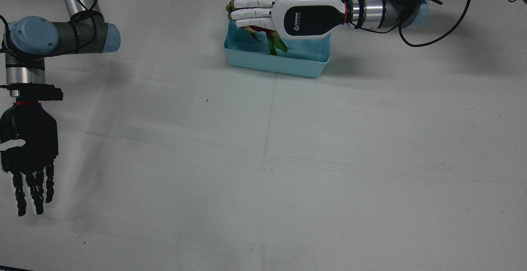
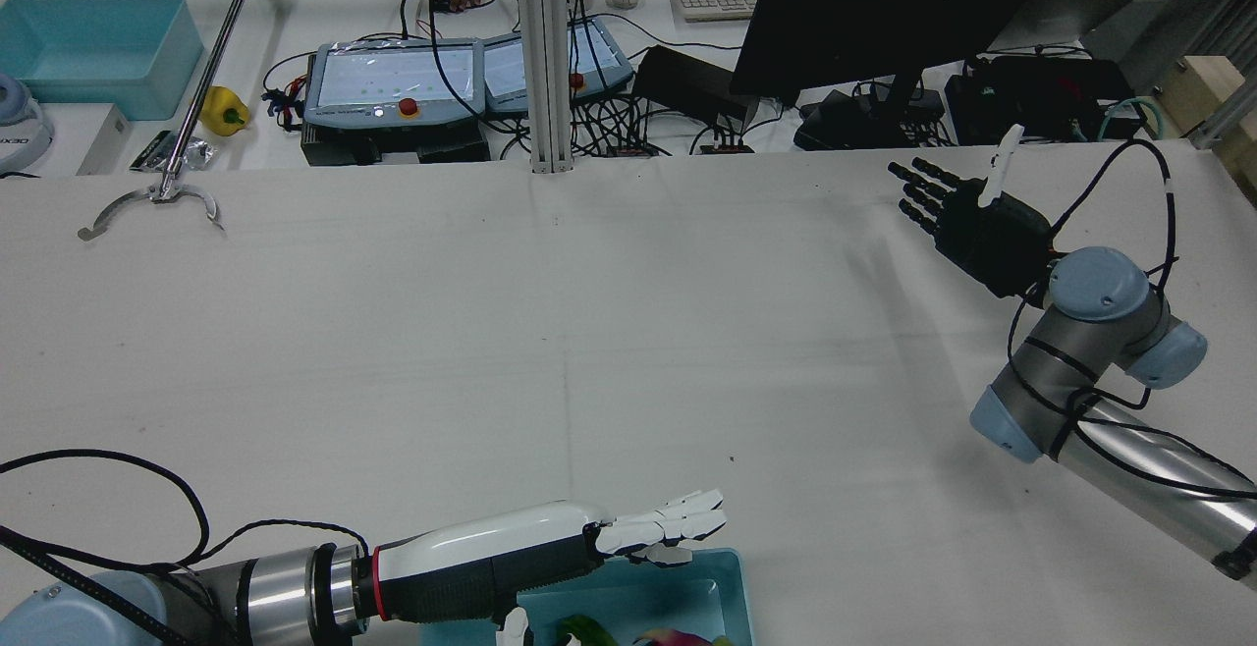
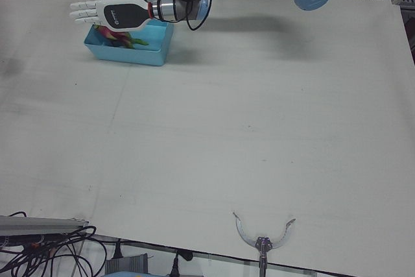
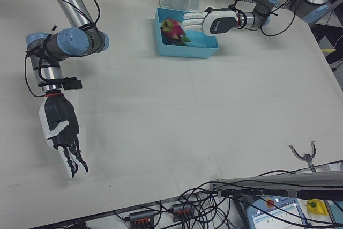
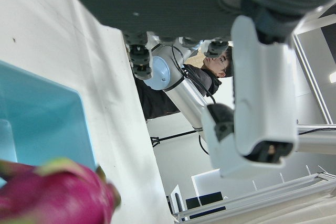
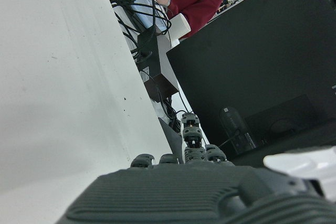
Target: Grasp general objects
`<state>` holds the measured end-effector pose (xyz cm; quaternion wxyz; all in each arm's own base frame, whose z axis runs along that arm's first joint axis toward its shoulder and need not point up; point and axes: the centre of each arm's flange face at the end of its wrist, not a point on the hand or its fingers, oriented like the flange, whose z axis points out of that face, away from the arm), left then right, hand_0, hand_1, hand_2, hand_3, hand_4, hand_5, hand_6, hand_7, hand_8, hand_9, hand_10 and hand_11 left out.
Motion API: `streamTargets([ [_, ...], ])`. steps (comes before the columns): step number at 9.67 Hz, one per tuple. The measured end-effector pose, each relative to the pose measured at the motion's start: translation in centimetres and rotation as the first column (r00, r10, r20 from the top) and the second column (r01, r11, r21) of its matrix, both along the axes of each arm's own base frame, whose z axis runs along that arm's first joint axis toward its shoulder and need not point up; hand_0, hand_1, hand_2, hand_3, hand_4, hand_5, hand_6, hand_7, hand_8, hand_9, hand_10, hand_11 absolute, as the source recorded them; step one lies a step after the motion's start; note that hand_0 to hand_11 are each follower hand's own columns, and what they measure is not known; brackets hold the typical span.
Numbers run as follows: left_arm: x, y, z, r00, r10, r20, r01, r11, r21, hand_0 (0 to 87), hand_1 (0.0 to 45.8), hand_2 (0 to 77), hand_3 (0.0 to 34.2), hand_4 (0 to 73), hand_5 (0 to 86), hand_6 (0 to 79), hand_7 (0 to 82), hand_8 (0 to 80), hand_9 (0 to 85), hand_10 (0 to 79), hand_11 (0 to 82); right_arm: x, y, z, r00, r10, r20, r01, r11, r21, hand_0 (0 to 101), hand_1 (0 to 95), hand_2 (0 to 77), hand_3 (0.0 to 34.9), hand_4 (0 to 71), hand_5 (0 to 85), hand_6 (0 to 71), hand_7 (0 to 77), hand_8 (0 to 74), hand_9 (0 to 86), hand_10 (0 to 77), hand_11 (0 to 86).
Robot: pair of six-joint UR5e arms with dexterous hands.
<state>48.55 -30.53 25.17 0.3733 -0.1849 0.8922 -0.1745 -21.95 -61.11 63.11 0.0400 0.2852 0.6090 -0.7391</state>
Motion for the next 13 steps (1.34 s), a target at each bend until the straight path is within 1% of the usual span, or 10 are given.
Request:
streamTargets([
  [1,0.0,0.0,0.0,1.0,0.0,0.0,0.0,1.0,0.0,72.8,1.6,69.3,2.7,0.0,2.2,0.0,1.1,1.1,0.0,22.9,4.9,0.0,0.0,0.0,1.0,0.0,0.0,0.0,1.0,0.0,0,6.5,1.6,0.0,0.0,0.0,0.0,0.0,0.0,1.1,0.0,0.5],
  [2,0.0,0.0,0.0,1.0,0.0,0.0,0.0,1.0,0.001,72.9,1.1,61.6,6.2,0.0,2.2,0.0,1.1,1.1,0.0,22.9,3.8,0.0,0.0,0.0,1.0,0.0,0.0,0.0,1.0,0.0,0,6.5,1.6,0.0,0.0,0.0,0.0,0.0,0.0,1.1,0.0,1.1],
  [3,0.0,-0.1,0.0,1.0,-0.001,0.0,0.001,1.0,0.0,72.8,1.1,58.4,9.3,0.0,2.2,0.0,1.1,1.1,0.5,22.4,2.2,0.0,0.0,0.0,1.0,0.0,0.0,0.0,1.0,0.0,0,6.5,2.2,0.0,0.0,0.0,0.0,0.0,0.0,1.1,0.0,1.1],
  [4,-0.2,-0.2,0.0,1.0,-0.004,0.001,0.004,1.0,0.0,72.8,1.1,58.4,9.3,0.0,2.2,0.0,1.1,1.1,0.5,22.4,2.2,0.0,0.0,0.0,1.0,0.0,0.0,0.0,1.0,0.0,0,6.5,1.6,0.0,0.0,0.0,0.0,0.0,0.0,1.1,0.0,1.1],
  [5,-0.4,-0.5,0.2,1.0,-0.01,0.006,0.01,1.0,-0.002,79.5,1.1,58.4,11.9,0.0,2.2,0.0,1.1,1.1,0.0,22.4,1.1,0.0,0.0,0.0,1.0,0.0,0.0,0.0,1.0,0.001,0,6.5,1.6,0.0,0.0,0.0,0.0,0.0,0.0,1.1,0.0,1.1],
  [8,-1.8,-1.8,3.4,0.998,-0.044,0.049,0.045,0.999,-0.021,79.8,1.6,58.4,10.5,0.0,2.2,0.0,1.1,1.1,0.0,22.4,1.1,0.0,0.0,0.0,1.0,0.0,0.0,0.0,1.0,0.0,0,6.5,1.6,0.0,0.0,0.0,0.0,0.0,0.0,1.1,0.0,0.5],
  [9,-3.4,-3.2,5.9,0.994,-0.084,0.065,0.087,0.996,-0.036,79.5,1.6,59.5,14.3,0.0,1.6,0.0,0.5,0.5,0.5,22.4,1.1,0.0,0.0,0.0,1.0,0.0,0.0,0.0,1.0,0.0,0,6.5,1.6,0.0,0.0,0.0,0.0,0.0,0.0,1.1,0.0,1.1],
  [10,-6.0,-5.0,9.7,0.986,-0.146,0.082,0.151,0.987,-0.059,79.7,1.6,59.5,16.6,0.0,1.1,0.0,0.0,0.0,0.5,22.4,0.5,0.0,0.0,0.0,1.0,0.0,0.0,0.0,1.0,0.0,0,6.5,1.6,0.0,0.0,0.0,0.0,0.0,0.0,1.1,0.0,1.1],
  [11,-8.8,-6.7,13.5,0.973,-0.207,0.099,0.215,0.973,-0.08,79.5,1.6,59.5,17.2,0.0,1.6,0.0,0.5,1.1,0.5,22.4,0.5,0.0,0.0,0.0,1.0,0.0,0.0,0.0,1.0,0.0,0,6.5,2.2,0.0,0.0,0.0,0.0,0.0,0.0,1.1,0.0,0.5],
  [13,-14.8,-9.7,20.0,0.93,-0.333,0.153,0.353,0.927,-0.127,79.5,1.6,59.5,18.0,0.0,1.1,0.0,0.5,0.5,0.0,22.4,0.5,0.0,0.0,0.0,1.0,0.0,0.0,0.0,1.0,0.001,0,6.5,1.6,0.0,0.0,0.0,0.0,0.0,0.0,1.1,0.0,0.5],
])
